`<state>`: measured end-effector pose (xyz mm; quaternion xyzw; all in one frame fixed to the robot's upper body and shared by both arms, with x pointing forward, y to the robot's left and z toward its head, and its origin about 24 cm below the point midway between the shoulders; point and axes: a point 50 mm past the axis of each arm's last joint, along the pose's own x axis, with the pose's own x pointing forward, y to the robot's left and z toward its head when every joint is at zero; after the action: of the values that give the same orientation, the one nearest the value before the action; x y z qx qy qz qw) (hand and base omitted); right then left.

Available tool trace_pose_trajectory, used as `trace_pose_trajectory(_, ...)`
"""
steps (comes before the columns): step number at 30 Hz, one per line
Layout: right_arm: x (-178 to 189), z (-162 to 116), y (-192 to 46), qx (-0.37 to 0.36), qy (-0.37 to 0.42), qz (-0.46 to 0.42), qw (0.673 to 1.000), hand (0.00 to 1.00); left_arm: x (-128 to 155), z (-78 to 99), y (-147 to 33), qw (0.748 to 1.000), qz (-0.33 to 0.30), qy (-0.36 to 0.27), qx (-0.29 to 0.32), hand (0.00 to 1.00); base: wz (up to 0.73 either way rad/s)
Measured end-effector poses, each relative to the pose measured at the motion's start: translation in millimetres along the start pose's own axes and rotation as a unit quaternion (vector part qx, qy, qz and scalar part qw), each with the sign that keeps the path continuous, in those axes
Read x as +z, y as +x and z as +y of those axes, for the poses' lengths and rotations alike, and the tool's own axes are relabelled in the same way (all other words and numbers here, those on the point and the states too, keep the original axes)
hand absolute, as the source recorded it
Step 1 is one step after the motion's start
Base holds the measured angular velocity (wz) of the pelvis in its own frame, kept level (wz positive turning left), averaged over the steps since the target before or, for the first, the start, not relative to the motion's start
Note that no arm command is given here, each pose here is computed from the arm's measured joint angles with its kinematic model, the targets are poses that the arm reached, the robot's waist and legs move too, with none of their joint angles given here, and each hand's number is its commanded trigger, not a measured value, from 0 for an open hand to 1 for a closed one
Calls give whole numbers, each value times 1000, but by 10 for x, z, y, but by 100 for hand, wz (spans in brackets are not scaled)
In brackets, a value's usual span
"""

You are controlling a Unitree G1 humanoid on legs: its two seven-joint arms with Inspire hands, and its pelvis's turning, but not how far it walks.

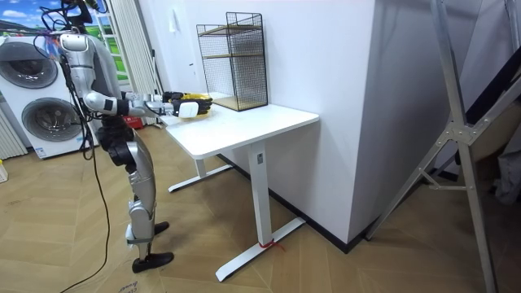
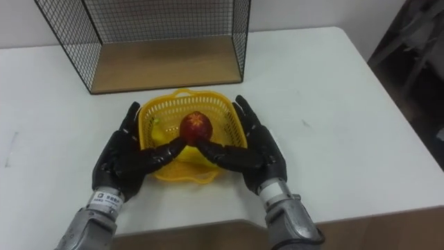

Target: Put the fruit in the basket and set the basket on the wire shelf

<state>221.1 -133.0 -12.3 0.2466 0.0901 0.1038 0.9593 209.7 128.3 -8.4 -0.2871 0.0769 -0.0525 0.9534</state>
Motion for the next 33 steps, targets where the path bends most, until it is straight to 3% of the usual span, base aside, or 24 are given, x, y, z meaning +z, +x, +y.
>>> trace_pose_trajectory(12,176,89,79,-25,4,-51,998,0,136,-156,175,999,-28,3,-30,0,-4)
trace_pose_trajectory(33,320,183,100,-18,8,-95,995,0,324,-350,191,996,-77,-17,-48,0,-1)
